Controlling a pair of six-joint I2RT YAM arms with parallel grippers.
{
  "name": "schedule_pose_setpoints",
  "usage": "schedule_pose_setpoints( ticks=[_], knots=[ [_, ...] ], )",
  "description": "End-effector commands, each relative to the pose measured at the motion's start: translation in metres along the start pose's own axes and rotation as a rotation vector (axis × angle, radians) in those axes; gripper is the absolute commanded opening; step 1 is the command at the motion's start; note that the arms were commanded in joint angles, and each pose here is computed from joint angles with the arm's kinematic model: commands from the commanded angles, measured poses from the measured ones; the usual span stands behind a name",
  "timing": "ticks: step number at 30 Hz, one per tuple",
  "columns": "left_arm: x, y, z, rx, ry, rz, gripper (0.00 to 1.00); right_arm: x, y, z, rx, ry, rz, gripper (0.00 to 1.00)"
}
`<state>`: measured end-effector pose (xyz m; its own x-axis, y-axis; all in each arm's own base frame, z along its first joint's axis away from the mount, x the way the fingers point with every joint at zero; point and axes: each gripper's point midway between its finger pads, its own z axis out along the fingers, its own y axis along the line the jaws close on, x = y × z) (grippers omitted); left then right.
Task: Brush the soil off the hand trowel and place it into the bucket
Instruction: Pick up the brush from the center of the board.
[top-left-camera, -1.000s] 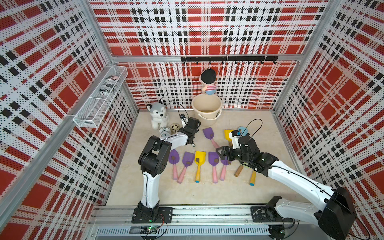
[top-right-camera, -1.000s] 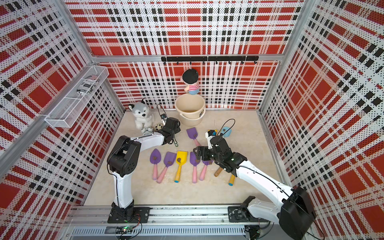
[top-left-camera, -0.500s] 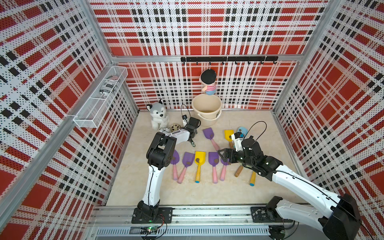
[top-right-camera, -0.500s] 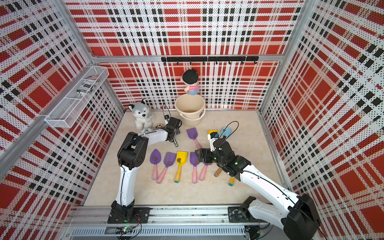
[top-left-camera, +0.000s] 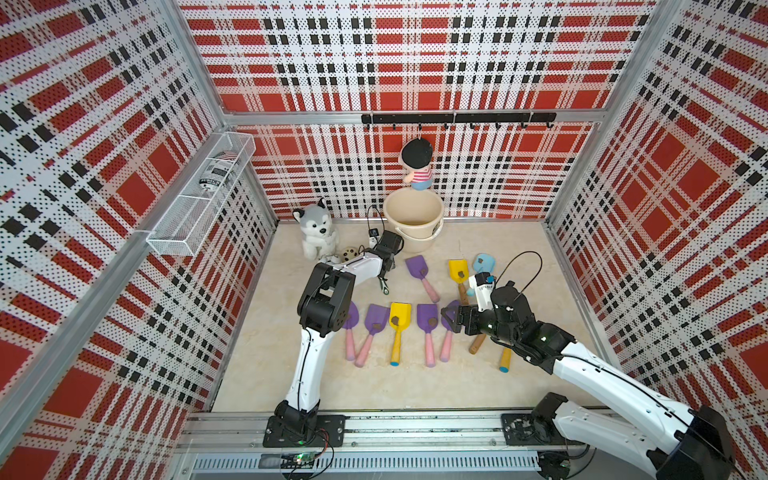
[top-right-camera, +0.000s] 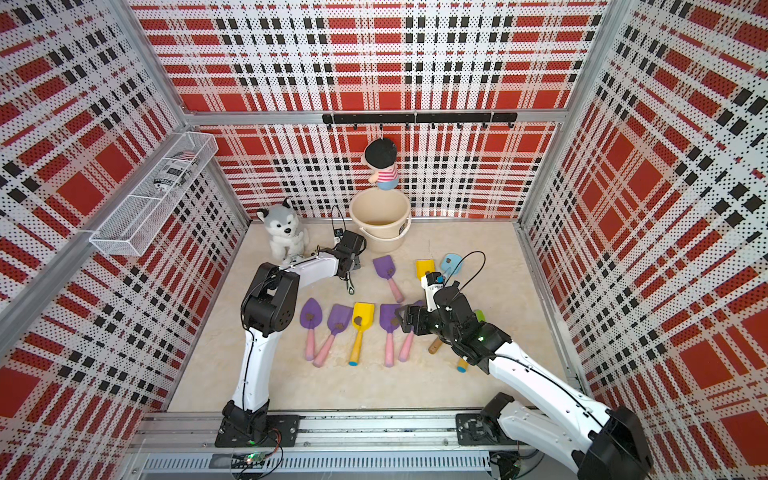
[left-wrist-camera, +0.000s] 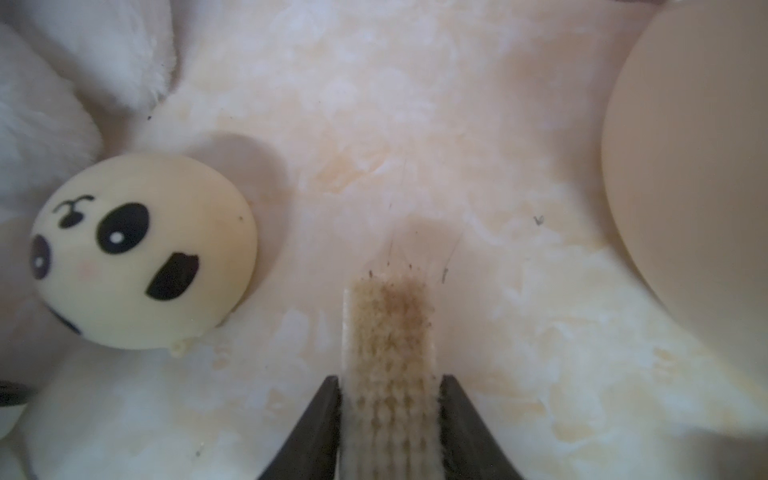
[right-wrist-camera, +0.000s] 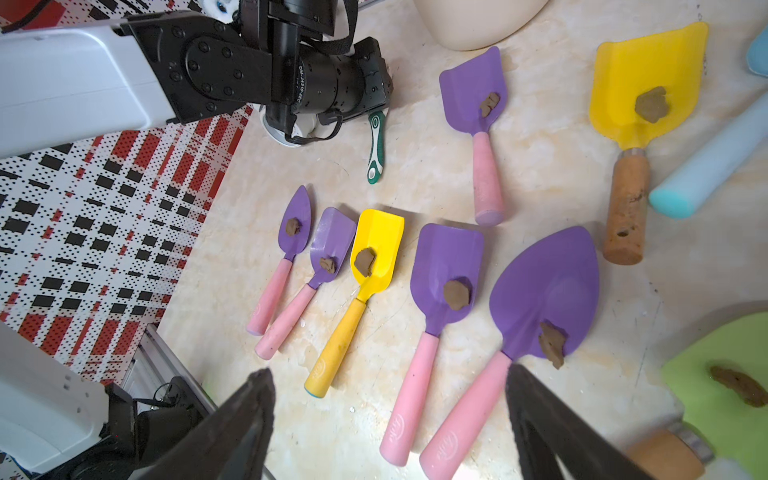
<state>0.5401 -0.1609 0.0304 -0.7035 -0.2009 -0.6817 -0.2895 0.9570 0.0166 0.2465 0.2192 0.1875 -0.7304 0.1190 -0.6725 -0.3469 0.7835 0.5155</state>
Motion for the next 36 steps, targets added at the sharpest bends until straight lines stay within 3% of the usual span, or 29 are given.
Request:
schedule_pose_setpoints(
  ticks=[1,8,17,23,27,32,36],
  knots=[
    [-0.008,0.003,-0.007,0.007,0.009,-0.006,0.34,-0.023,-0.019,-0.006,0.137,-0.108,0.097,0.91],
    [-0.027,0.007,-0.024,0.071,-0.03,-0.076,0.26,-0.038,-0.01,-0.009,0.123,-0.133,0.081,0.94],
    [-0.075,0.013,-0.079,0.264,-0.14,-0.228,0.17,-0.058,-0.002,-0.004,0.052,-0.146,0.137,0.94],
    [-0.109,0.008,-0.163,0.545,-0.24,-0.376,0.15,-0.082,0.011,-0.003,0.002,-0.175,0.143,0.94],
    [-0.124,-0.015,-0.233,0.768,-0.313,-0.427,0.15,-0.102,0.06,0.008,-0.197,-0.154,0.042,0.89],
    [-0.125,-0.036,-0.283,0.945,-0.327,-0.497,0.13,-0.107,0.109,0.027,-0.341,-0.11,-0.03,0.88],
    [-0.12,-0.053,-0.309,1.036,-0.31,-0.516,0.13,-0.111,0.116,0.041,-0.378,-0.106,-0.001,0.87]
  ],
)
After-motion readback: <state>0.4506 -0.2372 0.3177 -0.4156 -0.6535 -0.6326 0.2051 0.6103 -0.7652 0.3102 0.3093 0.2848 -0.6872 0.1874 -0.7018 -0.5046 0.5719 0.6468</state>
